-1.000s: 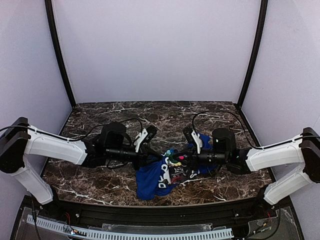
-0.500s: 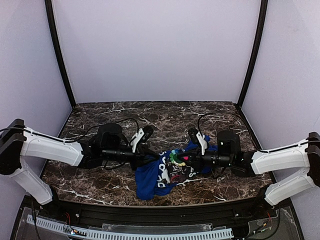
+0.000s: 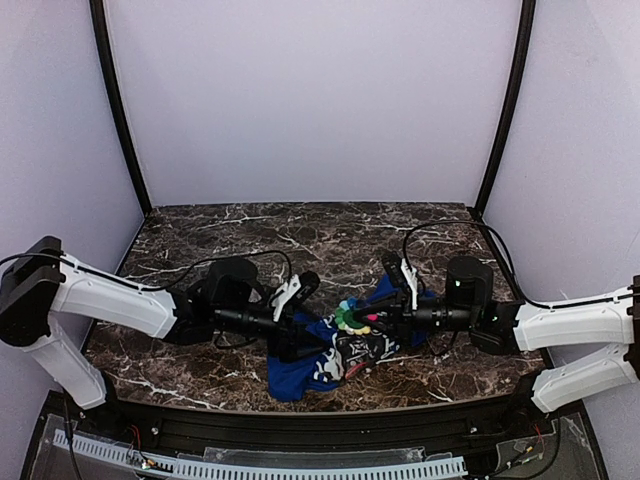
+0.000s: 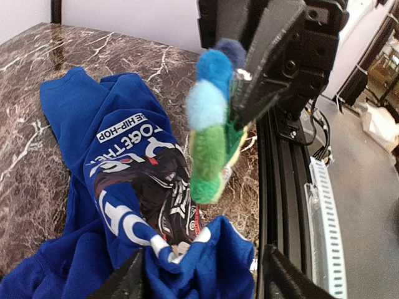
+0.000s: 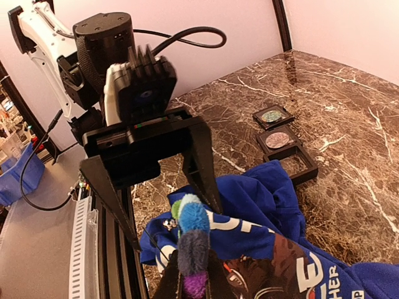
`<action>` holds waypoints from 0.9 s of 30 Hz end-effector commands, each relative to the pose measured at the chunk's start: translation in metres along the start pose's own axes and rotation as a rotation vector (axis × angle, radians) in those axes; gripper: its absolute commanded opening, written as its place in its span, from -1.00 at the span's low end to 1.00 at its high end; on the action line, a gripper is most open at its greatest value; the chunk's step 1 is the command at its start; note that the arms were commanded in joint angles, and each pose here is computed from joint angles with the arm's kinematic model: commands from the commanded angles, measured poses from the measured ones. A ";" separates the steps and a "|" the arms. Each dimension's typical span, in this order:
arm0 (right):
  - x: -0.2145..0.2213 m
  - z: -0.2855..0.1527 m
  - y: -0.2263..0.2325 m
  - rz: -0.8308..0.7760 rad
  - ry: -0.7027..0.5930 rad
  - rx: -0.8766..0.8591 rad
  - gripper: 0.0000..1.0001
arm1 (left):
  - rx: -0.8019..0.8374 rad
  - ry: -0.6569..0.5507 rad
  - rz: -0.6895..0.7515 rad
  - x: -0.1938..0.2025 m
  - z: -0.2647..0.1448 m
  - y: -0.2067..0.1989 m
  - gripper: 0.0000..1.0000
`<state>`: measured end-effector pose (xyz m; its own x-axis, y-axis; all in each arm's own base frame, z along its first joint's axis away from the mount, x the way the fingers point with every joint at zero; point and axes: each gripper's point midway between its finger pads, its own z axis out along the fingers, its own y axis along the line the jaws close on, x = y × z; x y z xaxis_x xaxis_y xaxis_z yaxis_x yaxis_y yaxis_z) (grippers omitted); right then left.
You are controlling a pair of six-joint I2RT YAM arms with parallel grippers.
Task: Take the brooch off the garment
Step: Close the brooch onto the crumpled clothing.
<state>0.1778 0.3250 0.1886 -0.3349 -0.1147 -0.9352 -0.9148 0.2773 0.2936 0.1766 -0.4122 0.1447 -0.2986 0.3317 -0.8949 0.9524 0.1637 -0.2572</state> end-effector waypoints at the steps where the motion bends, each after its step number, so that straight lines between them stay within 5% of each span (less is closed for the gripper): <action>1: -0.014 0.001 0.016 -0.034 -0.051 -0.075 -1.00 | -0.031 -0.096 0.072 -0.023 -0.020 -0.006 0.69; 2: -0.014 0.002 0.017 -0.033 -0.051 -0.082 -1.00 | -0.037 -0.112 0.087 -0.027 -0.022 -0.007 0.88; 5: -0.016 0.004 0.019 -0.031 -0.059 -0.093 -1.00 | -0.036 -0.139 0.122 -0.031 -0.027 -0.013 0.97; 27: -0.025 0.014 0.031 -0.044 -0.078 -0.127 -1.00 | -0.024 -0.252 0.183 -0.065 -0.013 -0.019 0.91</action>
<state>0.1615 0.3431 0.2015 -0.3147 -0.0859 -0.9453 -0.9394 0.1712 0.2971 0.1737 -0.4175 0.2014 -0.1123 0.1466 -0.9828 0.9849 0.1479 -0.0905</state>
